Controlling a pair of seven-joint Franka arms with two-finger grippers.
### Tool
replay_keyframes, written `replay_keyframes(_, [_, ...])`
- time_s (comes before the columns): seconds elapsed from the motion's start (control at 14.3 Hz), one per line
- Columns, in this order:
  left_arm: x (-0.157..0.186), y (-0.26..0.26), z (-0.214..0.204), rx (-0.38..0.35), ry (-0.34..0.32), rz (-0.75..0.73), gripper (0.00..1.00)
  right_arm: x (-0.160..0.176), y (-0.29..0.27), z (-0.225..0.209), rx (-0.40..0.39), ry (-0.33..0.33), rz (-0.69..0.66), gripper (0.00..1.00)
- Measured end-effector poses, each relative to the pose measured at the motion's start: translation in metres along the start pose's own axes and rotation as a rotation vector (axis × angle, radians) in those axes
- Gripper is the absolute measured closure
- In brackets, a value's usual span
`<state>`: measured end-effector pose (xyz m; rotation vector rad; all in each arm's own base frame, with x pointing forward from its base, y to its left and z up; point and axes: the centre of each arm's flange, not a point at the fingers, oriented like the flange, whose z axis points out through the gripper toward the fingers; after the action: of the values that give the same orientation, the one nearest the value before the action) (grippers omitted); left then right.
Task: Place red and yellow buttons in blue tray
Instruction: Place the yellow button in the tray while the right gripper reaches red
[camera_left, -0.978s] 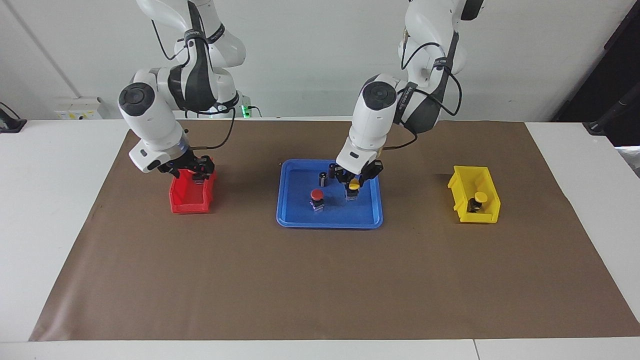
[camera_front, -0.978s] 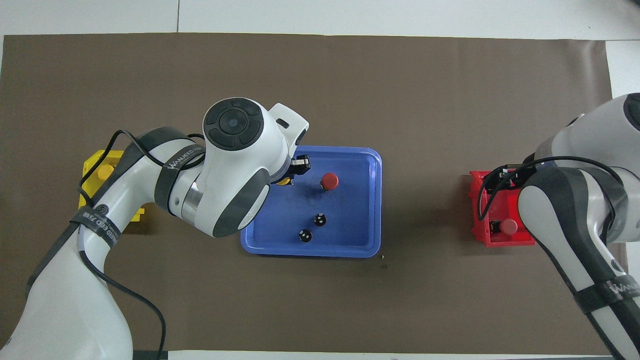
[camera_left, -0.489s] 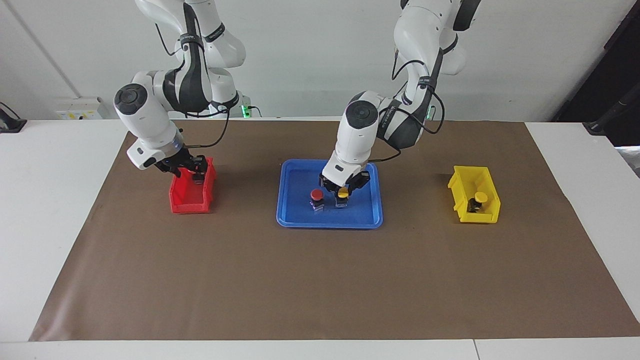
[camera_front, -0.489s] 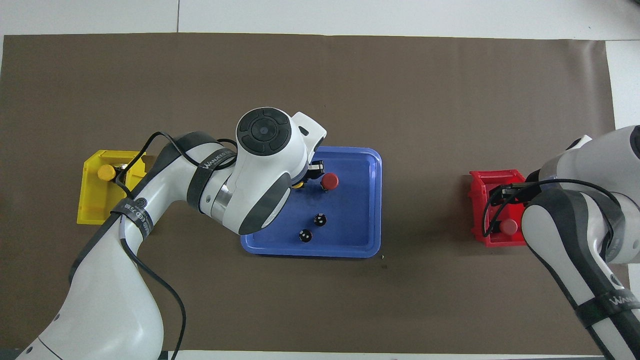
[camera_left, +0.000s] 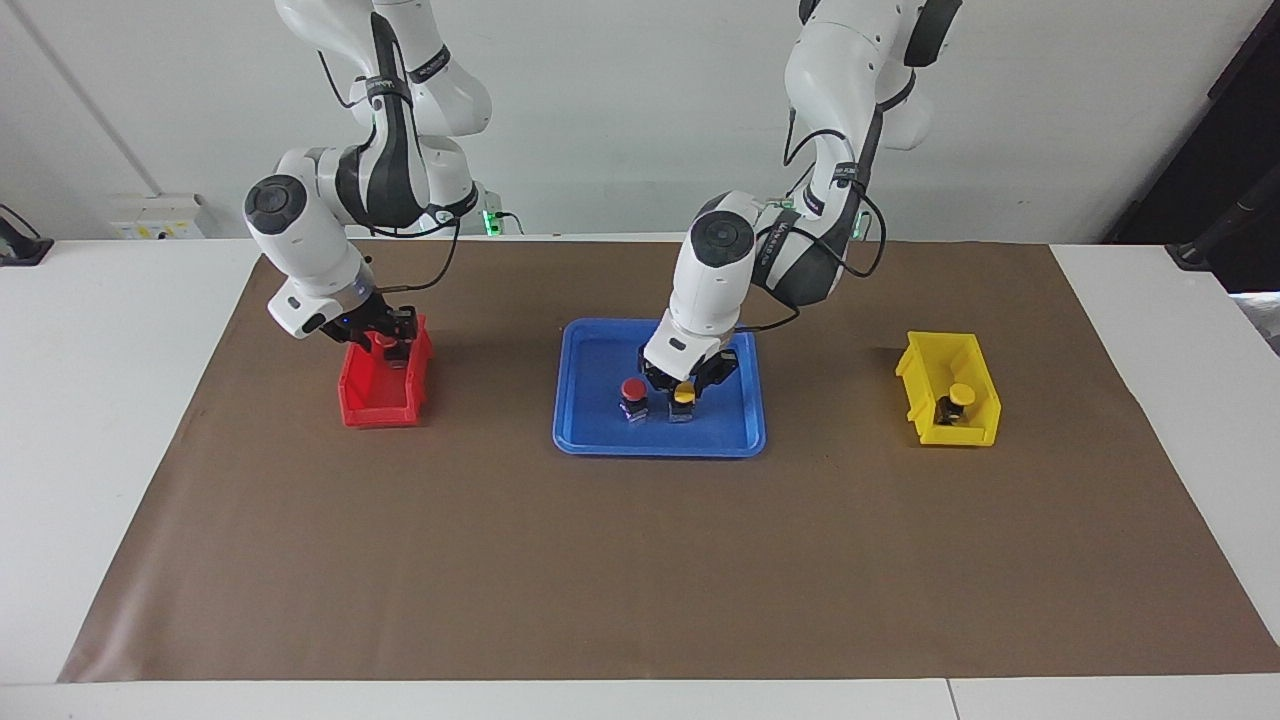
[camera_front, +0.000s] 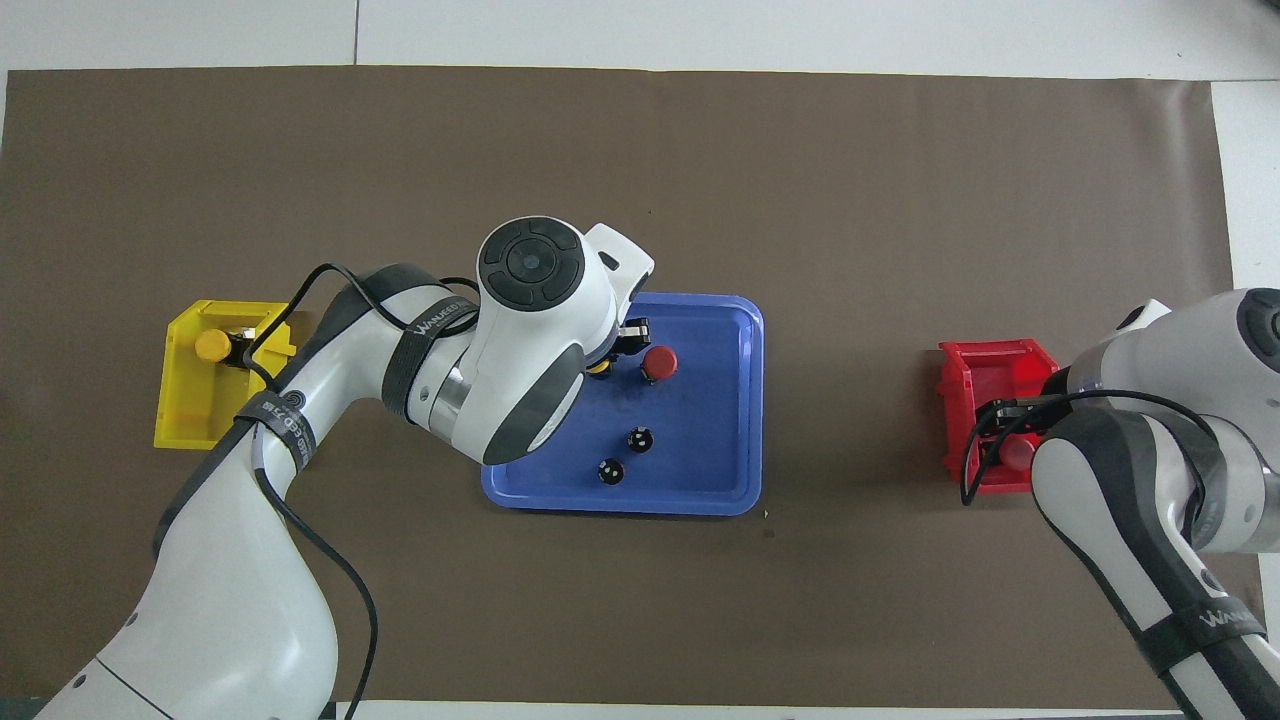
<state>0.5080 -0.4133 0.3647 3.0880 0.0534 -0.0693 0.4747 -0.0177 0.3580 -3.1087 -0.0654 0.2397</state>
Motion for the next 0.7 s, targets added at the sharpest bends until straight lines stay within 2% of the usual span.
replay_keyframes(0.14, [0.0, 0.0, 0.001, 0.001, -0.001, 0.0, 0.57, -0.003, 0.0, 0.001, 0.0, -0.001, -0.02, 0.37])
replay_keyframes(0.21, [0.0, 0.0, 0.001, 0.001, -0.001, 0.0, 0.49, -0.004, 0.0, 0.002, 0.0, -0.003, -0.024, 0.38])
replay_keyframes(0.35, [0.0, 0.0, 0.0, 0.001, -0.001, 0.0, 0.24, -0.008, 0.0, 0.004, 0.0, -0.006, -0.043, 0.38])
replay_keyframes(0.56, [-0.002, -0.002, -0.016, 0.004, -0.003, 0.0, 0.2, -0.01, 0.003, 0.005, 0.002, -0.009, -0.07, 0.38])
replay_keyframes(0.7, [-0.005, -0.017, -0.058, 0.02, -0.012, -0.008, 0.19, -0.012, 0.007, 0.007, 0.004, -0.012, -0.077, 0.38])
